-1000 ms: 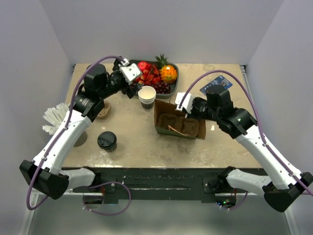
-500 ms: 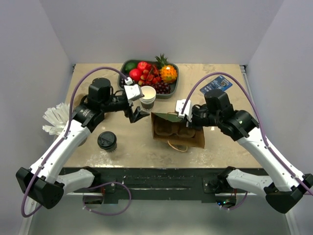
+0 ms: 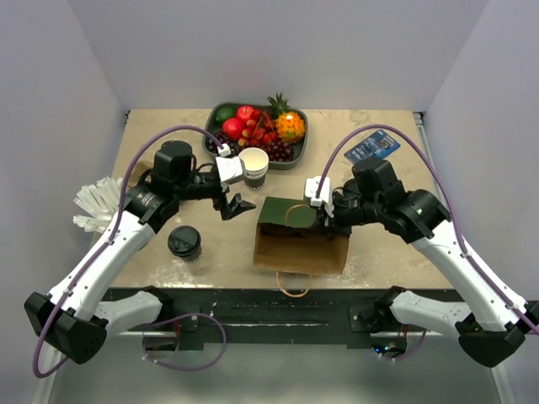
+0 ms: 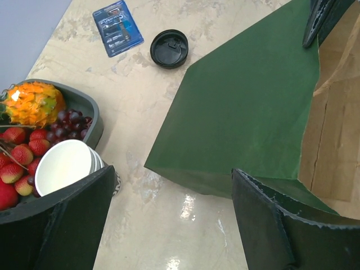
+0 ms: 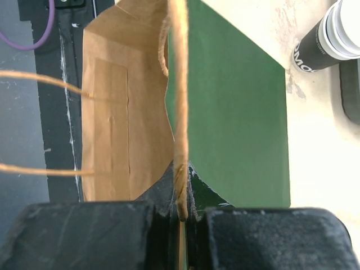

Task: Pack the takeout coffee

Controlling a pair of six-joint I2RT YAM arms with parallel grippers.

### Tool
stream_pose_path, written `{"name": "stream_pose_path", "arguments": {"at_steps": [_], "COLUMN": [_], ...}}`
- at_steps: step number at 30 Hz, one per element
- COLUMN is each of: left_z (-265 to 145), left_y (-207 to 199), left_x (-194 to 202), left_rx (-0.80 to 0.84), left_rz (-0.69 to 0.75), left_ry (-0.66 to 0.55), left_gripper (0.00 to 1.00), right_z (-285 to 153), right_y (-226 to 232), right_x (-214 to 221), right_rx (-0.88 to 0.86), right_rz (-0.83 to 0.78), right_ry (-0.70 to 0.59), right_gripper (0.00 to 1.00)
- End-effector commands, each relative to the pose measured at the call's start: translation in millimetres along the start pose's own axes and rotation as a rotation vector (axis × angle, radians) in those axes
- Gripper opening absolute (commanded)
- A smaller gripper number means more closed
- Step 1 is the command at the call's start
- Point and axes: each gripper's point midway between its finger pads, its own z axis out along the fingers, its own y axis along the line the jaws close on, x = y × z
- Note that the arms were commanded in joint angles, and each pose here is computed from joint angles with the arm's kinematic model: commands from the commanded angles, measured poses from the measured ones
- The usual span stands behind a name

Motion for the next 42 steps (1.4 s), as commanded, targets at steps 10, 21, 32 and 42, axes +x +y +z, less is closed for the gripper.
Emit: {"name": "stream_pose_path", "arguments": {"at_steps": [10, 21, 32, 42], "left_z": [-13, -79, -129, -134], "left_y": [24, 3, -9, -3], "left_x": [-1, 87, 166, 178], "left_rx": [-0.135, -0.048, -0.181, -0.358], "left_rz": [0.041, -0.028, -0.245, -0.588], "left_ry": [0.072, 0.649, 1.065, 1.063], "left_gripper": [0.86, 1.00, 1.00, 1.00], "right_z": [-11, -17, -19, -20], "right_y": [-12, -52, -97, -98], "right_x": [-17, -33, -6, -4], "right_rx": [0.102, 0.135, 0.190, 0.205], "right_rz": [0.090, 0.310, 0.459, 0.462], "right_ry": [-0.040, -0.079, -0.035, -0.037], "right_gripper": [0.00, 0.00, 0.00, 0.00]}}
